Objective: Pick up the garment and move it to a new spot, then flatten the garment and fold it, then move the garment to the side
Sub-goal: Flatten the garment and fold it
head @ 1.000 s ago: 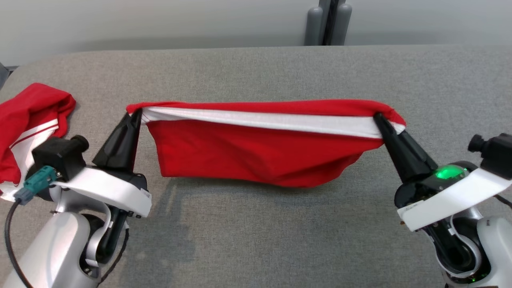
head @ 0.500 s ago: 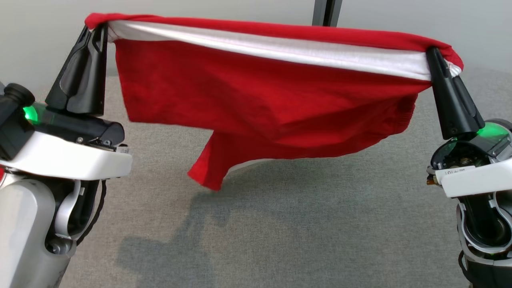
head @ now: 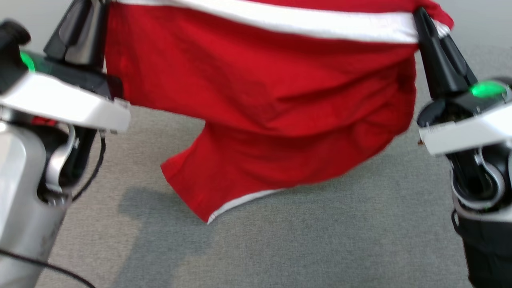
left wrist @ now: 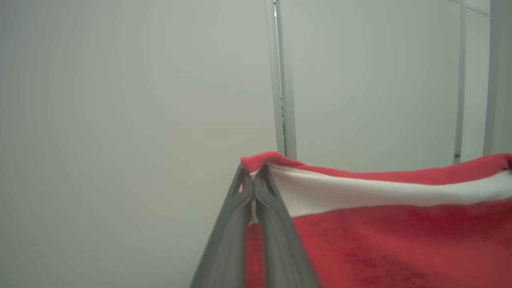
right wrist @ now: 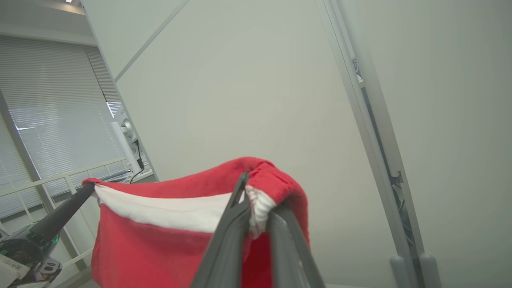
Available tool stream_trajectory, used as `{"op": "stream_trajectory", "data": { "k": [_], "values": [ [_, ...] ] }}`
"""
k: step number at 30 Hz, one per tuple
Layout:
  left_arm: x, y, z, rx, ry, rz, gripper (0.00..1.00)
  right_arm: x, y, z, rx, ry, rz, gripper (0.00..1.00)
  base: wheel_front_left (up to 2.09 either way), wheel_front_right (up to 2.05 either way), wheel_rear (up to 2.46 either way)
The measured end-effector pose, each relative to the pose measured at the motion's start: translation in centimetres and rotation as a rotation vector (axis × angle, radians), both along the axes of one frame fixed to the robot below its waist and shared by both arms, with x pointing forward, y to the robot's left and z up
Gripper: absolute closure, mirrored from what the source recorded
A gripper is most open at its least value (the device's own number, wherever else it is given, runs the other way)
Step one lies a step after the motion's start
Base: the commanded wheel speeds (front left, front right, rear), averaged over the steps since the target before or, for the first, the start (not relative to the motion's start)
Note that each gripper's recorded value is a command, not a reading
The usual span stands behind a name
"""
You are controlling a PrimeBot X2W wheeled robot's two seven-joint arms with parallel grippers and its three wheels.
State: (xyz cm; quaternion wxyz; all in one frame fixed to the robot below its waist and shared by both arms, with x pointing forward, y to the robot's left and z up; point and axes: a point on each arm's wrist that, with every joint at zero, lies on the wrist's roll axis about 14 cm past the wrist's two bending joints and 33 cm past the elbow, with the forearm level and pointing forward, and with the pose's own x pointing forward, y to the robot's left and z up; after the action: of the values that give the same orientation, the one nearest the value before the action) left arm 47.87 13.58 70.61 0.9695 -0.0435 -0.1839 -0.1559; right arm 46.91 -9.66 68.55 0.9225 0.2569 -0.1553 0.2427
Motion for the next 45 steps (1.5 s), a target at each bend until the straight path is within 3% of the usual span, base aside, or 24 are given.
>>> {"op": "stream_trajectory", "data": {
  "k": [8, 16, 26, 30, 34, 45],
  "values": [
    [8.2, -1.6, -1.5, 0.046, 0.095, -0.049, 1.00, 7.3, 1.0, -0.3, -0.071, 0.012, -0.022, 1.00, 0.00, 0.00, 0.00],
    [16.2, -0.9, -3.5, 0.053, 0.161, 0.020, 1.00, 14.4, 1.5, 0.0, -0.105, -0.006, -0.081, 1.00, 0.00, 0.00, 0.00],
    [19.7, -0.8, -7.1, 0.011, 0.249, 0.054, 1.00, 18.2, 1.3, -3.9, -0.116, 0.128, -0.141, 1.00, 0.00, 0.00, 0.00],
    [19.6, -1.4, -9.3, -0.006, 0.254, 0.032, 1.00, 18.5, 3.1, -6.8, -0.177, 0.165, -0.096, 1.00, 0.00, 0.00, 0.00],
    [17.8, -1.2, -14.4, -0.026, 0.325, 0.025, 1.00, 17.1, 4.8, -12.1, -0.244, 0.238, -0.028, 1.00, 0.00, 0.00, 0.00],
    [7.6, -0.7, -24.7, -0.047, 0.510, 0.003, 1.00, 7.0, 5.2, -23.2, -0.188, 0.477, 0.115, 1.00, 0.00, 0.00, 0.00]
  ]
}}
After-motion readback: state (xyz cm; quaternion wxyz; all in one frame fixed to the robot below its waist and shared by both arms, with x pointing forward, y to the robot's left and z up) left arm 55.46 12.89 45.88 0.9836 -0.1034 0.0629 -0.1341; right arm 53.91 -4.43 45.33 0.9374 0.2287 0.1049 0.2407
